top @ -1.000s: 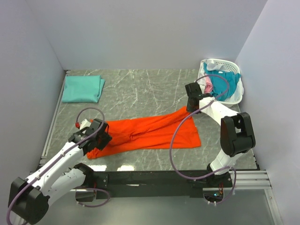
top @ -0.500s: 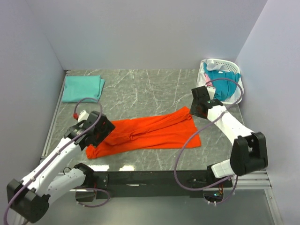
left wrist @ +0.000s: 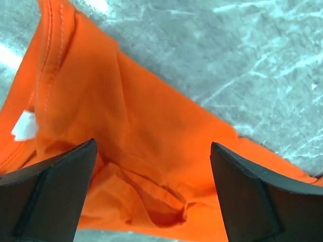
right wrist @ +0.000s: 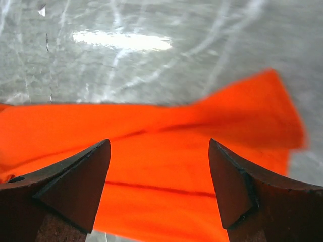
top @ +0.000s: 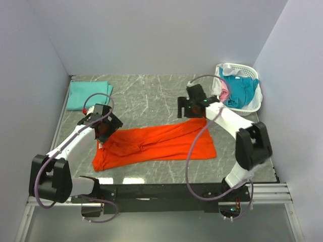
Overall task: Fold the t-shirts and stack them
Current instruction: Fold the tshirt
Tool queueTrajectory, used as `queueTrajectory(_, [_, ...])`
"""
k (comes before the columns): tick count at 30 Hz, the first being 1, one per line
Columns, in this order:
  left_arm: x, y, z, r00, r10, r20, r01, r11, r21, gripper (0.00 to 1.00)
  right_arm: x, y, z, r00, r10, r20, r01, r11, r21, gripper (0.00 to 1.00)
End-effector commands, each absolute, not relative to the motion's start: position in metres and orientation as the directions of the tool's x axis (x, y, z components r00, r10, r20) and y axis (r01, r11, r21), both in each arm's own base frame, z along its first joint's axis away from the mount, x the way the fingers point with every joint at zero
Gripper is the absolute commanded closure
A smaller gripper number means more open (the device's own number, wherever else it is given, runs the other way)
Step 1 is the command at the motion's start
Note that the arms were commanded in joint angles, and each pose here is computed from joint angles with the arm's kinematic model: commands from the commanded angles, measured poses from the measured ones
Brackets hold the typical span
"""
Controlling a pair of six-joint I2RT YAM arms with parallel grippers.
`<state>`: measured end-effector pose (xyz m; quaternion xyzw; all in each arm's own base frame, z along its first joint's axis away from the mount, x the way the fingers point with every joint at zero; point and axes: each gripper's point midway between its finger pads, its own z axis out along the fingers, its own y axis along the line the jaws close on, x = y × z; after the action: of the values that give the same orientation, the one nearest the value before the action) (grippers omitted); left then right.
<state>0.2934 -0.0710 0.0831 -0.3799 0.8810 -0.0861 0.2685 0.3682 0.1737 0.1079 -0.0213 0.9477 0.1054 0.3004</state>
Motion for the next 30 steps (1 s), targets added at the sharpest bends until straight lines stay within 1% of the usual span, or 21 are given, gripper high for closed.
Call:
queueTrajectory(1, [0.299, -0.069, 0.074, -0.594, -0.702, -0.393, -0.584, 0.713, -0.388, 0.01, 0.377, 0.196, 0.099, -0.831, -0.049, -0.554, -0.158, 0.976, 0.151, 0.15])
queueTrajectory(6, [0.288, -0.055, 0.050, -0.592, -0.720, -0.363, -0.623, 0.694, -0.361, 0.01, 0.377, 0.194, 0.068, -0.873, -0.063, -0.483, -0.119, 0.989, 0.087, 0.15])
queueTrajectory(12, [0.276, -0.049, 0.028, -0.602, -0.729, -0.327, -0.649, 0.685, -0.332, 0.01, 0.366, 0.180, 0.048, -0.891, -0.082, -0.446, -0.106, 0.994, 0.029, 0.15])
queueTrajectory(20, [0.268, -0.042, 0.024, -0.597, -0.725, -0.343, -0.662, 0.687, -0.300, 0.01, 0.344, 0.161, 0.028, -0.910, -0.091, -0.404, -0.087, 0.996, -0.030, 0.17])
queueTrajectory(26, [0.266, -0.035, 0.030, -0.575, -0.727, -0.375, -0.669, 0.682, -0.296, 0.01, 0.307, 0.134, 0.035, -0.912, -0.041, -0.407, -0.010, 0.997, -0.078, 0.17])
queueTrajectory(30, [0.266, -0.031, 0.032, -0.565, -0.728, -0.388, -0.680, 0.677, -0.282, 0.01, 0.265, 0.113, 0.038, -0.914, 0.002, -0.405, 0.038, 0.996, -0.081, 0.17])
